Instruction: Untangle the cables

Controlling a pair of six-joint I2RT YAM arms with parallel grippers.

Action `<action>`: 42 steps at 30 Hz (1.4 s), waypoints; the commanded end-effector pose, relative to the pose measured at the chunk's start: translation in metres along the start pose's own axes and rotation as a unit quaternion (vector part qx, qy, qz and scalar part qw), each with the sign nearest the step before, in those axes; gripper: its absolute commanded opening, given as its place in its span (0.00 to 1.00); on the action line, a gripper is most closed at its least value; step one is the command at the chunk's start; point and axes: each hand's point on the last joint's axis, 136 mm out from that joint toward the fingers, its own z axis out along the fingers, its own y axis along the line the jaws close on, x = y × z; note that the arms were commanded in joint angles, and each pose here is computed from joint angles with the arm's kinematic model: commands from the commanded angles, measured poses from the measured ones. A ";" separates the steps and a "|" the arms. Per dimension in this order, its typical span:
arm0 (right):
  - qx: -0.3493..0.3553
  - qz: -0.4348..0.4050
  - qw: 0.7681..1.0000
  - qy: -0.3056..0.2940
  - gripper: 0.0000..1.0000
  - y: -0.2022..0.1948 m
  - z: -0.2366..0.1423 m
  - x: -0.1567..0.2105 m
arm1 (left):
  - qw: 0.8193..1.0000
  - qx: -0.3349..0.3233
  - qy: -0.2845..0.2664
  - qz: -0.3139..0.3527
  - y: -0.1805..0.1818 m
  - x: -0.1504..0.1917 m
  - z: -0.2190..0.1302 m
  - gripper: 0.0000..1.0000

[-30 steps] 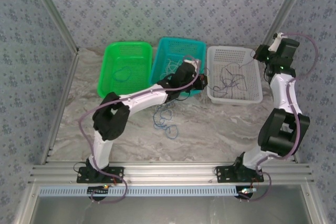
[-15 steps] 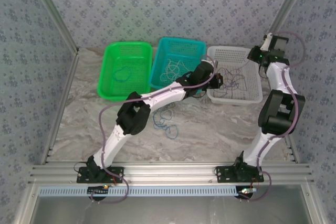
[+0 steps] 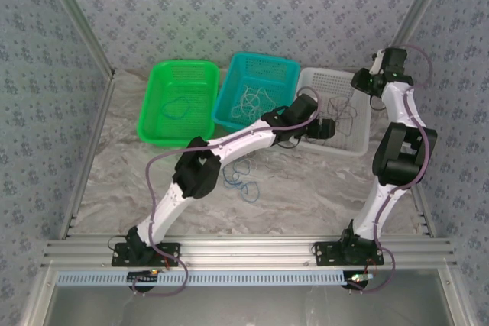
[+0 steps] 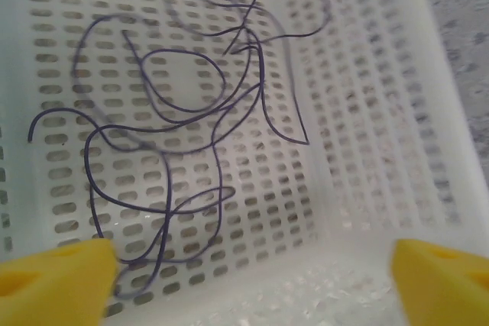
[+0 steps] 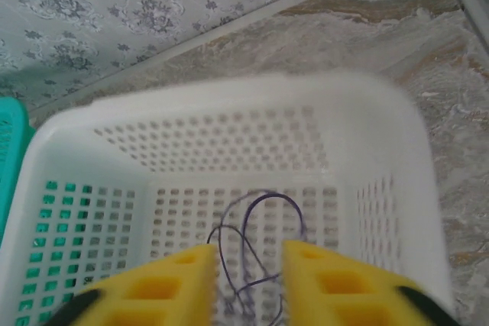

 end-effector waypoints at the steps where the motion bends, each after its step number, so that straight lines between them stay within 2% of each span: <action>1: 0.002 -0.005 1.000 -0.003 0.51 0.001 -0.011 -0.010 | 0.999 -0.026 -0.028 0.027 -0.008 -0.018 -0.040 0.99; 2: -0.005 -0.004 1.000 -0.004 0.55 0.005 -0.015 -0.012 | 0.999 -0.023 -0.034 0.029 -0.012 -0.022 -0.047 0.99; 5: -0.024 -0.003 1.000 -0.005 0.59 0.016 -0.024 -0.017 | 0.997 -0.007 -0.061 0.036 -0.025 -0.035 -0.066 0.99; 12: -0.046 0.002 0.999 -0.011 0.61 0.034 -0.043 -0.015 | 0.992 0.064 -0.094 0.051 -0.070 -0.055 -0.103 1.00; 17: -0.072 0.019 0.997 -0.008 0.61 0.052 -0.064 -0.005 | 0.987 0.073 -0.128 0.066 -0.076 -0.067 -0.135 0.99; 20: -0.091 0.012 0.996 -0.002 0.61 0.075 -0.078 0.009 | 0.983 0.024 -0.160 0.085 -0.051 -0.073 -0.160 1.00; 23: -0.118 -0.009 0.993 0.011 0.61 0.107 -0.091 0.030 | 0.976 -0.047 -0.195 0.081 -0.007 -0.079 -0.192 0.99; 26: -0.157 -0.057 0.985 0.030 0.60 0.150 -0.105 0.065 | 0.972 -0.087 -0.214 0.052 0.045 -0.076 -0.226 0.99; 31: -0.240 -0.139 0.956 0.096 0.56 0.223 -0.122 0.159 | 0.957 -0.163 -0.239 -0.012 0.135 -0.057 -0.282 0.99; 34: -0.287 -0.168 0.930 0.155 0.53 0.256 -0.133 0.221 | 0.954 -0.198 -0.222 -0.050 0.179 -0.032 -0.301 1.00; 36: -0.288 -0.178 0.920 0.198 0.51 0.259 -0.130 0.267 | 0.951 -0.223 -0.207 -0.065 0.199 -0.014 -0.310 0.99; 39: -0.294 -0.193 0.909 0.223 0.49 0.270 -0.136 0.305 | 0.945 -0.248 -0.200 -0.079 0.217 0.004 -0.320 1.00; 42: -0.277 -0.199 0.911 0.231 0.46 0.268 -0.130 0.329 | 0.938 -0.261 -0.208 -0.091 0.229 0.013 -0.328 0.99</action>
